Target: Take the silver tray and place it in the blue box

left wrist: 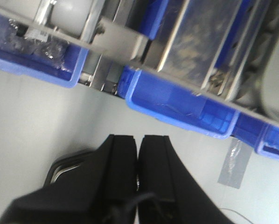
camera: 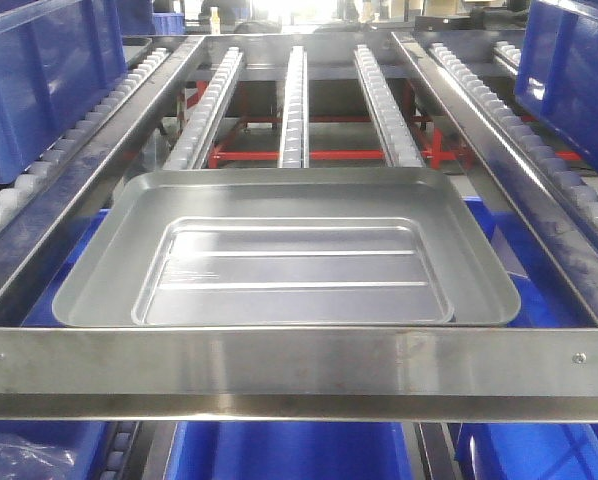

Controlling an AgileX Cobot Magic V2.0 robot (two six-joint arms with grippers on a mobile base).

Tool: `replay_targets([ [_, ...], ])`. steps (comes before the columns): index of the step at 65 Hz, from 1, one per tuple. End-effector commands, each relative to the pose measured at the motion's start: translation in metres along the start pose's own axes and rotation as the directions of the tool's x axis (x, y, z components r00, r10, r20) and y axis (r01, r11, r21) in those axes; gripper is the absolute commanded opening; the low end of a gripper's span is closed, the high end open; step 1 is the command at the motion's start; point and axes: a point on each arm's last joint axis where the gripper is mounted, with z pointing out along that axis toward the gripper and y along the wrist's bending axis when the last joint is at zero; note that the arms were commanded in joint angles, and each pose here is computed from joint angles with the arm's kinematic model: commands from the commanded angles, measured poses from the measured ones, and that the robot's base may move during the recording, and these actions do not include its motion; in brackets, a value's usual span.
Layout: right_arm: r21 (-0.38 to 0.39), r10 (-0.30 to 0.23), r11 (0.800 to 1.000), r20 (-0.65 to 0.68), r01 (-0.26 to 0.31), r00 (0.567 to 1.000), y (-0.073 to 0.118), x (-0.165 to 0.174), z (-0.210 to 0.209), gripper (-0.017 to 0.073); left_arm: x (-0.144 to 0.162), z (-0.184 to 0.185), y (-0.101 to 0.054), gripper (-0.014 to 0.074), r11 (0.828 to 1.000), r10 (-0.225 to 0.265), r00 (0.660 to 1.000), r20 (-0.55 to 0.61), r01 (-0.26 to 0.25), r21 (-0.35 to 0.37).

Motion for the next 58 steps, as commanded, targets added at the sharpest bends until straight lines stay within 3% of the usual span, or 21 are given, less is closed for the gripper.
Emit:
replay_targets([
  [1,-0.016,0.001,1.0,0.061,0.0,0.998,0.006,-0.018,-0.018,0.0057,-0.019,-0.015,-0.013,-0.0006,0.999,-0.001,0.997,0.082,-0.003,0.051],
  [9,-0.047,0.008,0.999,0.072,-0.005,0.997,0.024,-0.031,-0.026,0.0057,-0.033,-0.029,-0.035,-0.0006,0.995,0.059,0.99,0.127,-0.069,0.078],
  [21,-0.096,-0.006,0.995,0.068,0.012,0.998,0.072,-0.048,-0.019,0.0057,-0.046,-0.048,-0.069,-0.0006,0.997,0.051,0.98,0.192,-0.062,0.05],
  [31,-0.12,-0.026,0.992,0.054,0.032,0.998,0.105,-0.065,-0.012,0.0057,-0.052,-0.039,-0.102,-0.0006,0.986,0.166,0.976,0.138,-0.162,-0.036],
  [45,-0.122,-0.009,0.992,0.042,0.014,0.999,0.119,-0.081,0.004,0.0057,-0.063,-0.007,-0.155,-0.0006,0.972,0.233,0.968,0.092,-0.235,0.014],
  [58,-0.096,-0.015,0.995,-0.021,0.013,1.0,0.129,-0.08,0.018,0.0057,-0.074,0.033,-0.173,-0.0006,0.974,0.229,0.973,0.021,-0.228,-0.007],
])
